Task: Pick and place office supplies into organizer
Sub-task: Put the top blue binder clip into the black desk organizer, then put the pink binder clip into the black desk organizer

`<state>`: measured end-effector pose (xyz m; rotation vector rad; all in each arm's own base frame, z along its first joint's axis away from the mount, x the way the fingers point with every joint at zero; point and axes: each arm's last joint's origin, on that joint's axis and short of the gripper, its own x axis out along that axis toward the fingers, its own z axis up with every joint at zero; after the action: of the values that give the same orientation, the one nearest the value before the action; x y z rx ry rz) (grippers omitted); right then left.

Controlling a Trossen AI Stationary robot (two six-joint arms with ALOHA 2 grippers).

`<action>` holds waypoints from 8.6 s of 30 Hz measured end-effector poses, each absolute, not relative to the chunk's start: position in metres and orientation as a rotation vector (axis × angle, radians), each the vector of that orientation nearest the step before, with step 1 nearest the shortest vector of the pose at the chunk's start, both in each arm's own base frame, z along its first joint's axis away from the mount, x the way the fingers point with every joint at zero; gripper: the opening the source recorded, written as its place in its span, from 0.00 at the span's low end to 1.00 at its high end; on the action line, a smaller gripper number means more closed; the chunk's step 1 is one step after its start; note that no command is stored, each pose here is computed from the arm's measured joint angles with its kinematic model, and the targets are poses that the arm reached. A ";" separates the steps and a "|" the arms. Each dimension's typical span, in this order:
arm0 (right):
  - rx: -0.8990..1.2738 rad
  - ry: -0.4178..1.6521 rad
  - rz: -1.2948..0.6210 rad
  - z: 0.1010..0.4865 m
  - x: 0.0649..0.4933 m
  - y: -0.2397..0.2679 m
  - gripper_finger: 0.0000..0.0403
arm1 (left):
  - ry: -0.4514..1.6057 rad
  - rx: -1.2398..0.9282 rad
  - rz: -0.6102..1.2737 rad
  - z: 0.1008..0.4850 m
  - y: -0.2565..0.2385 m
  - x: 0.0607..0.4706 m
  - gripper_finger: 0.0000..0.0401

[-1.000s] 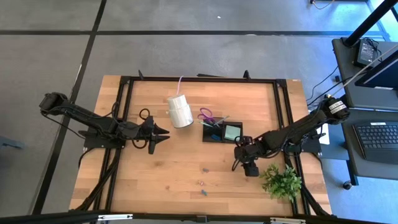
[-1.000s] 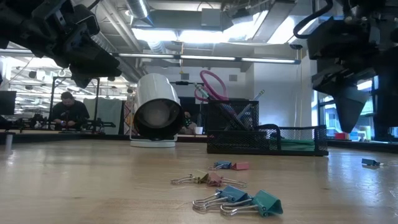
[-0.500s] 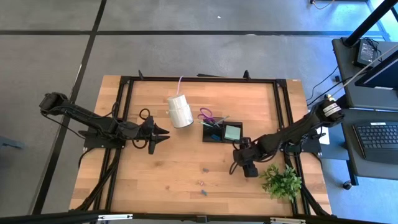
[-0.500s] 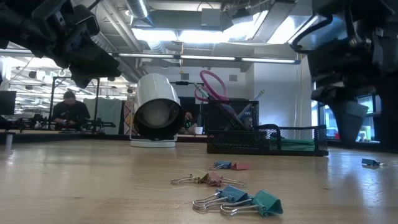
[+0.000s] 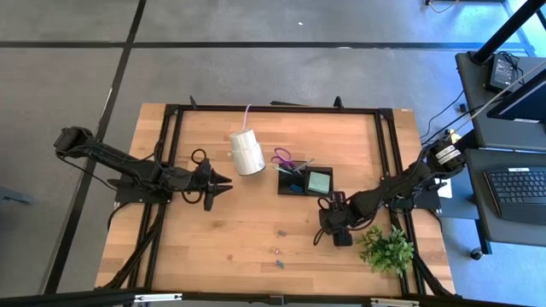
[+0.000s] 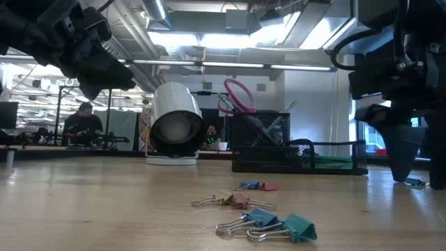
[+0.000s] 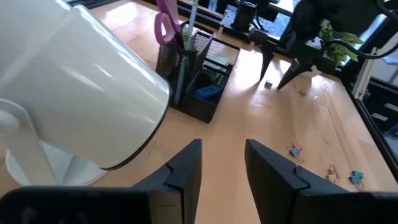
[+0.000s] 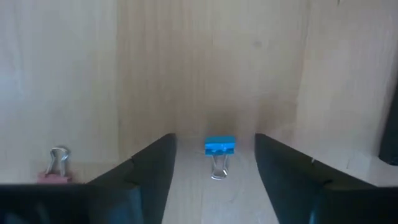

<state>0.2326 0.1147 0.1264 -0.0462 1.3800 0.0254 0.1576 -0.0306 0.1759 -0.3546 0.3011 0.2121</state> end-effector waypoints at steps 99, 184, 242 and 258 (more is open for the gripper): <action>-0.213 1.112 -0.182 0.156 0.343 0.039 0.17 | 0.332 -0.343 0.248 0.172 -0.029 0.156 0.29; 0.232 1.464 -0.116 0.163 0.227 0.198 0.33 | 0.359 -0.355 0.262 0.169 -0.029 0.155 0.29; 0.186 1.471 -0.125 0.131 0.221 0.200 0.46 | 0.387 -0.344 0.266 0.167 -0.029 0.154 0.29; 0.175 1.490 -0.137 0.129 0.219 0.198 0.16 | 0.386 -0.344 0.267 0.167 -0.029 0.154 0.29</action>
<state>0.2194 0.1978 0.1291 0.1750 1.4904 -0.1371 0.1538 -0.0289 0.1668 -0.3444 0.3859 0.2665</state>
